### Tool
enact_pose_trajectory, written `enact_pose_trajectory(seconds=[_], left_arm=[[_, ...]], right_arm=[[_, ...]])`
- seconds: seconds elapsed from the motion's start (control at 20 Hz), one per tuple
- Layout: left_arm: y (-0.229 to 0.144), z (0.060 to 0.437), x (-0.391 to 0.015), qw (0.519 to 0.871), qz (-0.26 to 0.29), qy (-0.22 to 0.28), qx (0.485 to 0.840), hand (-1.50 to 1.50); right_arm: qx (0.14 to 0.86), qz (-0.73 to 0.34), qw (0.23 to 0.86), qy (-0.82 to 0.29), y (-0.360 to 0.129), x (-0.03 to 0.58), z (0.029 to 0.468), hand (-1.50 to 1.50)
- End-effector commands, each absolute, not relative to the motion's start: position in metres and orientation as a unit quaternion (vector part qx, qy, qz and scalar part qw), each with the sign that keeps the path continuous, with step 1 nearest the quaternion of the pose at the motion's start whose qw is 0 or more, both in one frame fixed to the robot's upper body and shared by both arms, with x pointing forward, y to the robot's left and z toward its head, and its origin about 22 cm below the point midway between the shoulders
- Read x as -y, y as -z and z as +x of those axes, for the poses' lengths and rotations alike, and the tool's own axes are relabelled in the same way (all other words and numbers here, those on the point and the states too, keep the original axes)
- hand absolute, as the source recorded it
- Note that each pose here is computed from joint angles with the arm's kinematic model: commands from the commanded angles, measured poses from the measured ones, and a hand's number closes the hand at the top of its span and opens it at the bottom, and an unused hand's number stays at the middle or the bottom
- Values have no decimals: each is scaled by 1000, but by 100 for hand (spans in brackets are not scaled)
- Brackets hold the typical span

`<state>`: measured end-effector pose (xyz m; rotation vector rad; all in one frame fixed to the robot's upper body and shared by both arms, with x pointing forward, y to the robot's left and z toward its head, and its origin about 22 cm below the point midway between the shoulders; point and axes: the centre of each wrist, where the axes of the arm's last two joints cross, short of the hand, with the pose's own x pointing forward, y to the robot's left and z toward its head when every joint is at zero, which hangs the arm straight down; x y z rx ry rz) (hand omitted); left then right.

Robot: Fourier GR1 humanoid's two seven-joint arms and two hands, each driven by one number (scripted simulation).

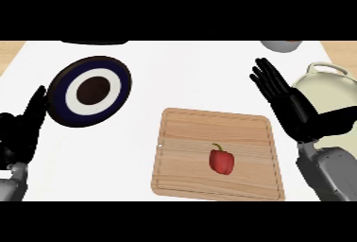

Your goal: Pick the bell pepper from the cutting board and place it in the pot

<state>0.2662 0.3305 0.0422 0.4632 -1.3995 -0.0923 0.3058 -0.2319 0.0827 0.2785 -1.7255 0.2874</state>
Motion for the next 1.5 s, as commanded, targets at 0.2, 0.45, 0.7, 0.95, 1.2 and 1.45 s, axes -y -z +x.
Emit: enact_pose_trajectory(seconds=[0.2,0.45,0.7,0.95,1.2,1.45], left_arm=[[-87,296,-293,643,109,-6,758,0],[-92,299,-269,639,48,-22,767,0],[-79,295,-261,635,50,-25,770,0],[-84,290,-286,632,43,-22,774,0],[-88,299,-281,640,45,-19,767,0],[-74,301,-274,630,57,-21,774,0]], right_arm=[[764,194,528,-316,-175,249,332,150],[761,-73,475,-436,-179,306,332,-150],[777,-11,375,-505,-160,312,316,-150],[727,-75,351,-585,-166,300,299,-150],[639,-117,357,-671,-182,277,294,-150],[608,-135,353,-698,-192,224,265,-150]])
